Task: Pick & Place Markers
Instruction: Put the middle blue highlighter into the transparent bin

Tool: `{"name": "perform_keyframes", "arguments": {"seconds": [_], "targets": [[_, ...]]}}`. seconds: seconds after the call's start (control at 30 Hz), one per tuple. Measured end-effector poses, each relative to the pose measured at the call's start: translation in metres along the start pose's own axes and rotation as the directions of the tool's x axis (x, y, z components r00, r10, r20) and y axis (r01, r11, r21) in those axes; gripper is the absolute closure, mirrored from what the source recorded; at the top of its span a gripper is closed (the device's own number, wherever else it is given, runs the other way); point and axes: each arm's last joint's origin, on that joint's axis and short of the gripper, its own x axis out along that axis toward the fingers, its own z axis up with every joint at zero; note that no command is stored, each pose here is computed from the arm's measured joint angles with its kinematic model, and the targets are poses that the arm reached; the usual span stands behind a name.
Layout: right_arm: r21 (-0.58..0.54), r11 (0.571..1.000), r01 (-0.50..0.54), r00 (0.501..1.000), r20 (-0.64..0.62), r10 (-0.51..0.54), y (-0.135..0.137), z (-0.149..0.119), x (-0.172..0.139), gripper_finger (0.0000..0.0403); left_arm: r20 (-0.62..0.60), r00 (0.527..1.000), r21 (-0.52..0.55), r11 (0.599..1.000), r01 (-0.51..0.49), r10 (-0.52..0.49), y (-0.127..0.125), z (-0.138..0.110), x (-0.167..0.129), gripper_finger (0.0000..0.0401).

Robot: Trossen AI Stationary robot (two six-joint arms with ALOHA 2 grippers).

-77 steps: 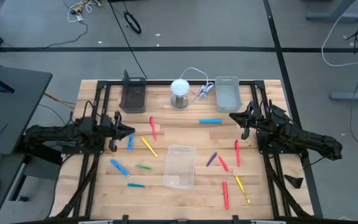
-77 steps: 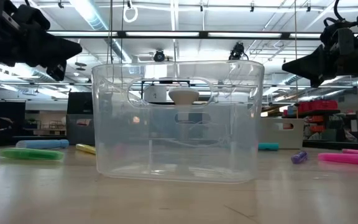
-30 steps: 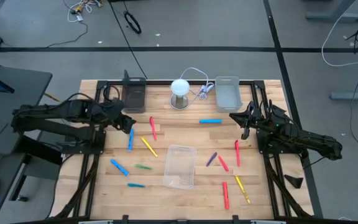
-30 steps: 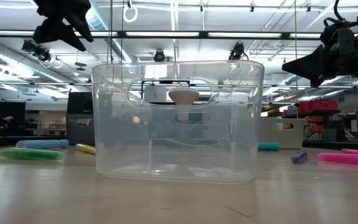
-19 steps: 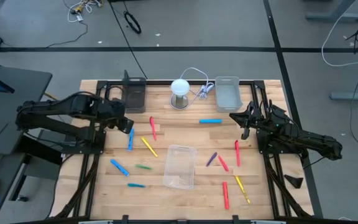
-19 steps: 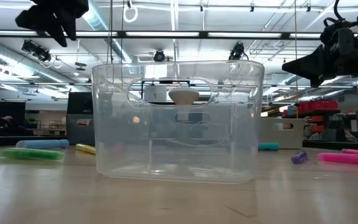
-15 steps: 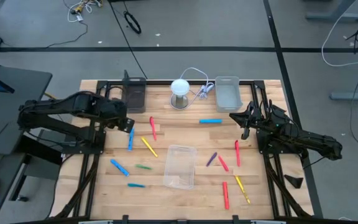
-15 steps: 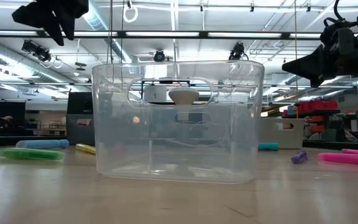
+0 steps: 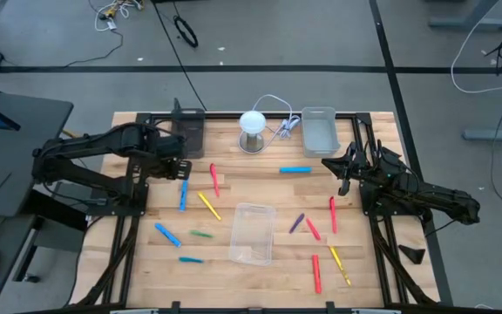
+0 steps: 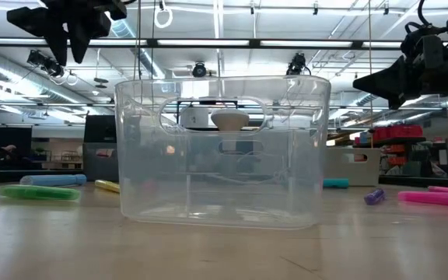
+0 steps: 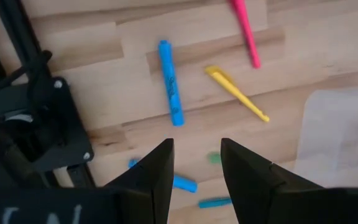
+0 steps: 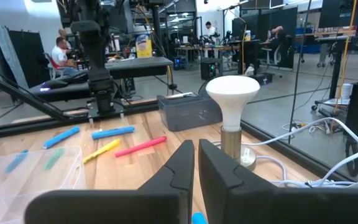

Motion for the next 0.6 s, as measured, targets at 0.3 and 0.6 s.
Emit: {"name": "perform_keyframes", "arguments": {"seconds": [0.3, 0.6], "targets": [[0.0, 1.0, 0.0, 1.0, 0.0, 0.0, 0.0, 0.0, 0.0, 0.0374, 0.028, 0.999, -0.022, 0.999, -0.024, 0.025, -0.0006, 0.0055, 0.0026, 0.0263], [0.0, 1.0, 0.0, 1.0, 0.0, 0.0, 0.0, 0.0, 0.0, 0.0374, 0.069, 0.997, -0.021, 0.999, -0.033, 0.034, -0.0014, 0.0051, 0.0027, 0.0263]]}}
